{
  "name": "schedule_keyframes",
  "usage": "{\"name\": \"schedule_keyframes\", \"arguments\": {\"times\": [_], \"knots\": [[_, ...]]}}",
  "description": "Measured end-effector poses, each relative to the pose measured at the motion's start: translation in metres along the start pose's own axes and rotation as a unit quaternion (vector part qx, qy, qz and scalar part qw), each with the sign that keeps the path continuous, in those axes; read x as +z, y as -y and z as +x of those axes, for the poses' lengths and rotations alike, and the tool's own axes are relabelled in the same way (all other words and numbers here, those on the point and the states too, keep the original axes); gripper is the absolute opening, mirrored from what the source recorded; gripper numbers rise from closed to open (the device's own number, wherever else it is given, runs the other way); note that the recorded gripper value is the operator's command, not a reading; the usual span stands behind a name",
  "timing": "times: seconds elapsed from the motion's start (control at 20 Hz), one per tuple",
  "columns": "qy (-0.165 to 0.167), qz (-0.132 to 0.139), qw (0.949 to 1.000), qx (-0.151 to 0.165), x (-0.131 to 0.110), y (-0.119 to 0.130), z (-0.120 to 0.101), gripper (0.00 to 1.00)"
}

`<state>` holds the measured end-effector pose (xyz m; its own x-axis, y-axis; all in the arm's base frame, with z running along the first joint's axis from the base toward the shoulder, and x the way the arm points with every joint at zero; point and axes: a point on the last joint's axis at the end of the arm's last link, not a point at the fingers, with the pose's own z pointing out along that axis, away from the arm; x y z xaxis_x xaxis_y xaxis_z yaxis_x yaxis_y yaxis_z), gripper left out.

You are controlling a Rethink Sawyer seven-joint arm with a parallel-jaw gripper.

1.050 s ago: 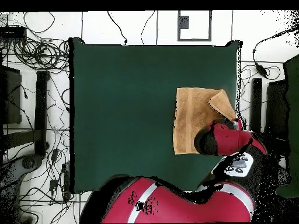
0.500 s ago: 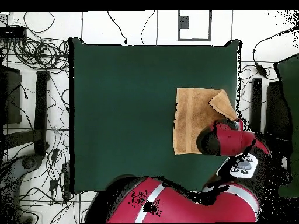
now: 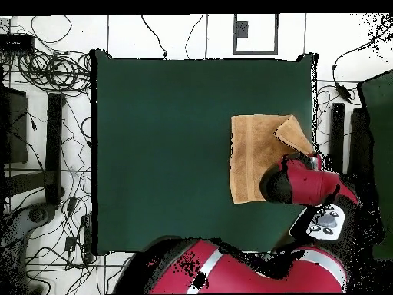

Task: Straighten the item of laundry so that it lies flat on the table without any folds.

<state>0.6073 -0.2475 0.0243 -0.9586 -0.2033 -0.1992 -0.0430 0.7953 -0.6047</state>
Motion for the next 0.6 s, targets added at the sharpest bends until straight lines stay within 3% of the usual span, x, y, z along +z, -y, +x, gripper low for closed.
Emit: {"name": "schedule_keyframes", "arguments": {"times": [0.3, 0.6], "knots": [[0.006, -0.005, 0.9999, 0.014, -0.005, 0.005, -0.009, 0.0], [0.016, -0.006, 0.9998, 0.005, -0.02, -0.012, -0.025, 0.0]]}}
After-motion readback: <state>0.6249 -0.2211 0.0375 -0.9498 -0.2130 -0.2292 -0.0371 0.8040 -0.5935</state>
